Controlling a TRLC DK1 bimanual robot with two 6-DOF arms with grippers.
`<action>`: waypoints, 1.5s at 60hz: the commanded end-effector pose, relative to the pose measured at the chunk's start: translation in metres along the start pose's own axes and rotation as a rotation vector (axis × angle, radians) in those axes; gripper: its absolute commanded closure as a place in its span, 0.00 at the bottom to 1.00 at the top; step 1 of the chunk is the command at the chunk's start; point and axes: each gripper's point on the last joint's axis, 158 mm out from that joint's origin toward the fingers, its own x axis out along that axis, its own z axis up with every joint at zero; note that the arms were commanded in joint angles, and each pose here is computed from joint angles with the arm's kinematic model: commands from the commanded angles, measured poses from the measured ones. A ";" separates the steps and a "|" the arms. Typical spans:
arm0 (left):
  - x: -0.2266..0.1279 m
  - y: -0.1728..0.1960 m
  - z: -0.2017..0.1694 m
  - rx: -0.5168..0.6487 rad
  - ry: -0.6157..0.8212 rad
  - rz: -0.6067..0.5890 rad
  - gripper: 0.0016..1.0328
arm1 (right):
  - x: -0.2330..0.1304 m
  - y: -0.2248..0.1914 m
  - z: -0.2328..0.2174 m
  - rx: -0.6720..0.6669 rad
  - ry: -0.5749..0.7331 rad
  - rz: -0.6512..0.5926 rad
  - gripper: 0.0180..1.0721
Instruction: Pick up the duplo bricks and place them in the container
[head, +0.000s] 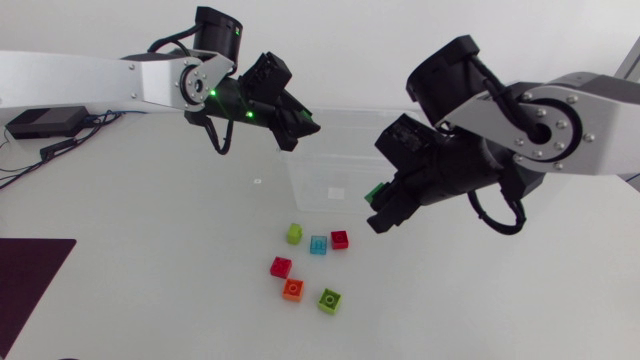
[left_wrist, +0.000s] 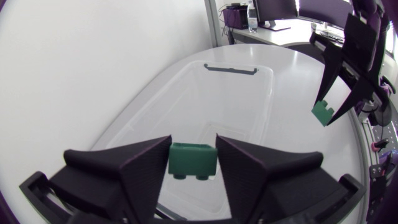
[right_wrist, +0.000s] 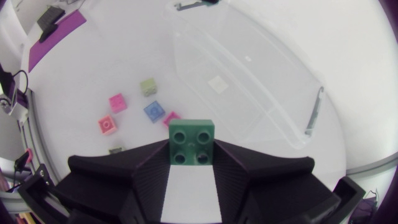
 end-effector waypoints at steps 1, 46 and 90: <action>0.009 0.001 0.003 -0.015 -0.008 0.011 0.03 | -0.014 -0.019 0.023 0.014 -0.082 -0.041 0.72; -0.103 -0.072 -0.027 0.056 0.069 -0.017 0.04 | 0.023 -0.115 0.078 0.112 -0.234 -0.188 0.71; -0.077 -0.228 -0.136 0.317 0.230 -0.433 0.04 | -0.006 -0.112 0.076 0.078 -0.271 -0.225 0.07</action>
